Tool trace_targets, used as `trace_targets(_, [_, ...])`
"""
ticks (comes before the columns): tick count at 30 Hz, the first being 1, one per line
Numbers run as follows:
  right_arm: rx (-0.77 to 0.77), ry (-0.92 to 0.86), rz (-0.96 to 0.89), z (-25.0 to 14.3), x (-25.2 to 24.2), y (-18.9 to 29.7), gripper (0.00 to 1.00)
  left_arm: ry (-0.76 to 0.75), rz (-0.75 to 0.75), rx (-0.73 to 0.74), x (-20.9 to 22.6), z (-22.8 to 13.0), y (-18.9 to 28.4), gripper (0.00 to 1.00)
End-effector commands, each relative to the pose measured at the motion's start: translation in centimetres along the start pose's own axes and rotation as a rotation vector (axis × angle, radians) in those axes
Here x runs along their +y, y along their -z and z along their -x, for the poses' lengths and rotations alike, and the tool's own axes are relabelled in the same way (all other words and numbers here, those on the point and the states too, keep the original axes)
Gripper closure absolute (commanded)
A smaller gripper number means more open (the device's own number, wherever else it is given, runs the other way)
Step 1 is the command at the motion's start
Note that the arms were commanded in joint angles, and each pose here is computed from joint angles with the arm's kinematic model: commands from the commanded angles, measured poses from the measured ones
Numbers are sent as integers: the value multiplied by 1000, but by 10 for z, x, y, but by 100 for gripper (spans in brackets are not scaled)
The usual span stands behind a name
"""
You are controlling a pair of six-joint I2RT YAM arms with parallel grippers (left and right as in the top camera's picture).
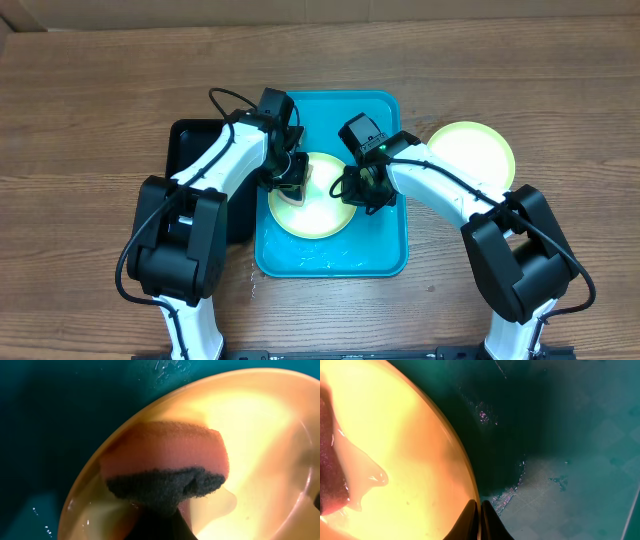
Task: Clean dirty plates on tray and stack at the side
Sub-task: 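Rub the sponge in circles over the plate's left side, left gripper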
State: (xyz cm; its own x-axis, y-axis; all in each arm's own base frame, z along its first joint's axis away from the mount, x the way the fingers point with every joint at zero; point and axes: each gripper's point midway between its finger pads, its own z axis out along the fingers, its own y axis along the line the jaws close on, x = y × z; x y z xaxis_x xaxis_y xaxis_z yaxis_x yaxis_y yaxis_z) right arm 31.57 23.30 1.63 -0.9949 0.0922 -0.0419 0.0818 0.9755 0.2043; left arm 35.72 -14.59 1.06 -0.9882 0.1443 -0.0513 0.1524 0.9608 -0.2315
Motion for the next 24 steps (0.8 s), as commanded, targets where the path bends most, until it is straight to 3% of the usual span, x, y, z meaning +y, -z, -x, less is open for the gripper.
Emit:
trace_targets(1, [-20,13,5,0,2,6,96,-37,-63,90,-10,-26,-15,96])
trace_targets(7, [-20,13,5,0,2,6,96,-90,-243,82,-40,-16,5,96])
trace_targets(13, [-19,13,5,0,2,6,96,-105,-259,35,-50,11,46,96])
trace_targets(18, [-19,13,5,0,2,6,96,-110,-181,13,-40,19,51,96])
trace_targets(24, [-17,13,4,0,2,6,96,-42,33,28,-2,15,45,96])
